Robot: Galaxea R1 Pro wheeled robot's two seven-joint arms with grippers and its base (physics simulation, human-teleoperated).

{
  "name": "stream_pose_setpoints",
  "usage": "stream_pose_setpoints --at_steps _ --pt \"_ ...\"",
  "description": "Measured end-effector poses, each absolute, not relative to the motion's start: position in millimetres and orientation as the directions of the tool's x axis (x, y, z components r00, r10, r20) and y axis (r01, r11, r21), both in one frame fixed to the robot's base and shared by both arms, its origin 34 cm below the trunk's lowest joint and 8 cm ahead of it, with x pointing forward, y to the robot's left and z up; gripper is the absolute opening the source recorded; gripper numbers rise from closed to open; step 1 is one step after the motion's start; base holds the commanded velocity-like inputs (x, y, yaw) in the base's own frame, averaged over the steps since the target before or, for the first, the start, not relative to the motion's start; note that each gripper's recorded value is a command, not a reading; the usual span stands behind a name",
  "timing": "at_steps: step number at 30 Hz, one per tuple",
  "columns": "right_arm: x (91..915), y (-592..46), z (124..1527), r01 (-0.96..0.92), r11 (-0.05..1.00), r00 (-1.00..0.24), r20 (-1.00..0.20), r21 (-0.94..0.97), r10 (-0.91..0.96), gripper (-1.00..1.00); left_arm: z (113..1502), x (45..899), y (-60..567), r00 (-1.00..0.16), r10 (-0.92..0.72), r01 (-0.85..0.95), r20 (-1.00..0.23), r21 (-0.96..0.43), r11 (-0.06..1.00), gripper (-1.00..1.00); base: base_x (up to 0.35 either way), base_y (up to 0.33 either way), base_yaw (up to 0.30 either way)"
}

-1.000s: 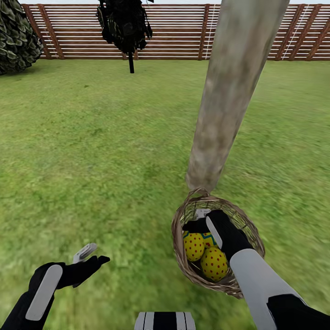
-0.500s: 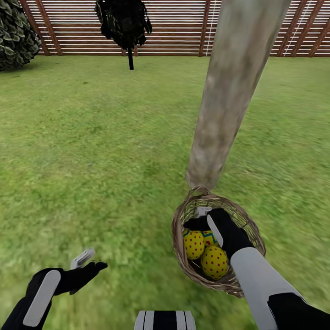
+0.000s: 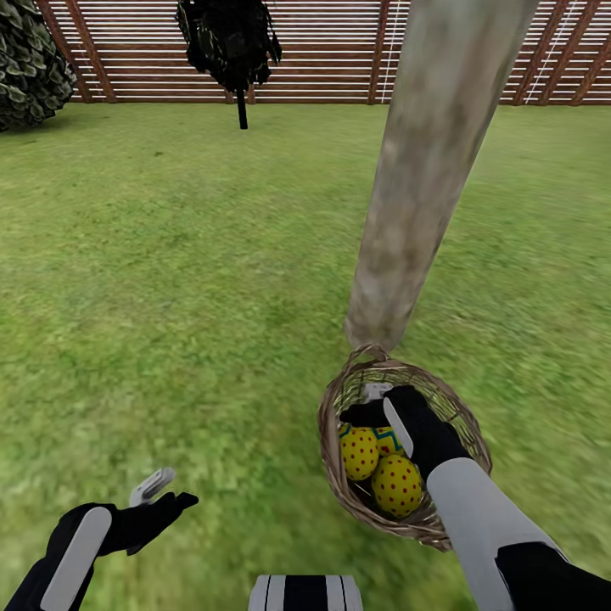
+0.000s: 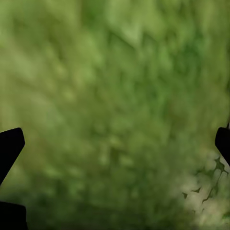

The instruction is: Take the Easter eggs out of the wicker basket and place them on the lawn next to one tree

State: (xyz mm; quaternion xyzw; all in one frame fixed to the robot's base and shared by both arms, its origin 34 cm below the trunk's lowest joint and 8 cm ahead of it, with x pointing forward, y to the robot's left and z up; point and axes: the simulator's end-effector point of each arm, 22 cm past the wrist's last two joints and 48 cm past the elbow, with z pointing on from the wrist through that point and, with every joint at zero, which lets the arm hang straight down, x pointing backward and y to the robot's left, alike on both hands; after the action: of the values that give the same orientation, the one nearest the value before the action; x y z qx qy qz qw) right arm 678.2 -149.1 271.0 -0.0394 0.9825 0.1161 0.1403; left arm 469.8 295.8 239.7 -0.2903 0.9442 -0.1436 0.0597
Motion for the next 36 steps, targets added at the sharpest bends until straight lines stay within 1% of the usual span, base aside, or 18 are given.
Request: stream_pose_setpoints --at_steps 3,12,36 --pt "677.1 -149.1 268.3 -0.109 0.970 -0.959 -0.280 0.218 -0.045 1.00 238.3 469.3 295.9 -0.824 -0.565 -0.532 -0.027 -0.304 0.790 1.00 0.000 0.000 0.000" --pt "655.3 -157.3 236.1 -0.092 0.973 -0.977 -0.210 0.213 -0.047 1.00 212.6 438.5 295.7 -0.816 -0.575 -0.566 0.049 -0.267 0.780 1.00 0.000 0.000 0.000" --pt "648.6 -158.4 221.3 -0.086 0.973 -0.981 -0.187 0.215 -0.046 1.00 202.3 429.0 295.8 -0.813 -0.577 -0.575 0.074 -0.251 0.778 1.00 0.000 0.000 0.000"
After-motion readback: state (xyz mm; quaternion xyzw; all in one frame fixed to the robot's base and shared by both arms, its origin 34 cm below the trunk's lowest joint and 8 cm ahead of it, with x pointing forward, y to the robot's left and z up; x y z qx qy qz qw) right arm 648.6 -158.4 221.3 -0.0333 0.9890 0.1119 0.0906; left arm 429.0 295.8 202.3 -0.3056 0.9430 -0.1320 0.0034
